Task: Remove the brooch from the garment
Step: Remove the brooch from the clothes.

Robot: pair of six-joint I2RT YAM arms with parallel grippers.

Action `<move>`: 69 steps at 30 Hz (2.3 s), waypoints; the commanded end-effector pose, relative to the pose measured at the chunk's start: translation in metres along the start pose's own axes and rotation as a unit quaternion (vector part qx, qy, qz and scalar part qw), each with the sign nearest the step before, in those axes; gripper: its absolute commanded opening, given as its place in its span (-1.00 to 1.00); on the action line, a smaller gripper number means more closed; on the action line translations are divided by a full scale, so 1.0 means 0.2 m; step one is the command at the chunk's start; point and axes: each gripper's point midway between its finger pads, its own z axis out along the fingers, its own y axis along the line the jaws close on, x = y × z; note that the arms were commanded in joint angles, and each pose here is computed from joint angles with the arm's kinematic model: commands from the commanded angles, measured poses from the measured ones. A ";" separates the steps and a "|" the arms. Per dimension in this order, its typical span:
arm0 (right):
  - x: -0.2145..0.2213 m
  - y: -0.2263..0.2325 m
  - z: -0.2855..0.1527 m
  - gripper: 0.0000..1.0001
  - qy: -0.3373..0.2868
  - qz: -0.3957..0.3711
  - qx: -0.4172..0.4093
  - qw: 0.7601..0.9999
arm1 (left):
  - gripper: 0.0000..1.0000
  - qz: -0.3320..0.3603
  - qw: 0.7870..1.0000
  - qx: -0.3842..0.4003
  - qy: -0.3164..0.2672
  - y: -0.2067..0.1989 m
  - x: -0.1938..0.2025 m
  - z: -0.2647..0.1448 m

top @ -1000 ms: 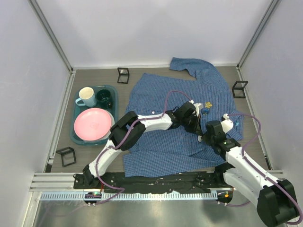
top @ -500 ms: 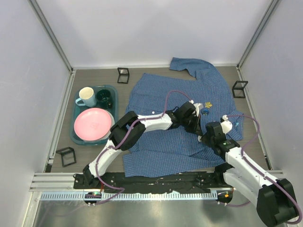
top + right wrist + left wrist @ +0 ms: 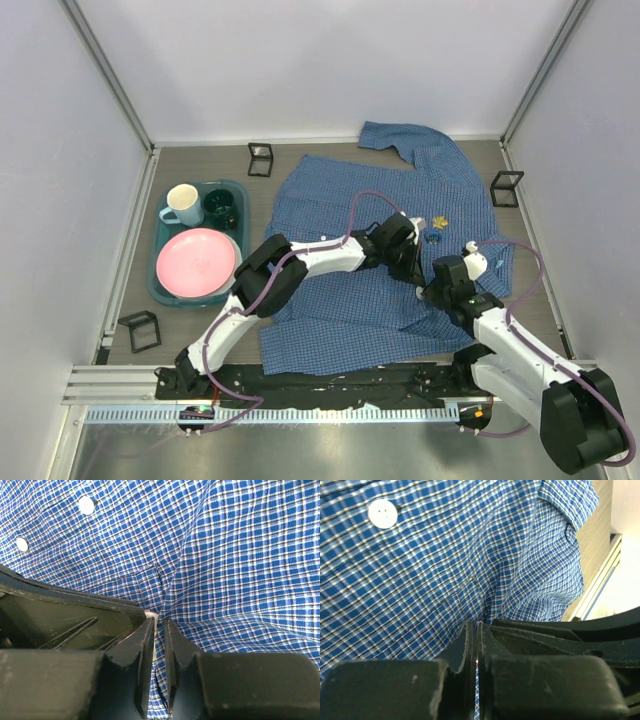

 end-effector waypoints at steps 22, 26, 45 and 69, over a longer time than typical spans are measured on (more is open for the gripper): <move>0.25 0.10 -0.01 -0.62 0.048 -0.095 -0.008 0.994 | -1.00 -0.131 0.991 0.018 -0.012 -0.21 -0.12 0.02; 0.23 0.13 -0.05 -0.62 0.037 -0.081 -0.026 0.996 | -1.00 -0.104 0.994 -0.011 -0.019 -0.11 -0.11 0.00; -0.09 0.06 -0.25 -0.46 -0.076 0.001 0.014 0.997 | -1.00 0.002 0.993 -0.102 -0.051 0.09 -0.10 -0.02; -0.06 -0.15 -0.02 -0.73 -0.083 0.128 0.094 0.984 | -1.00 0.144 0.947 -0.236 -0.163 0.07 -0.17 -0.12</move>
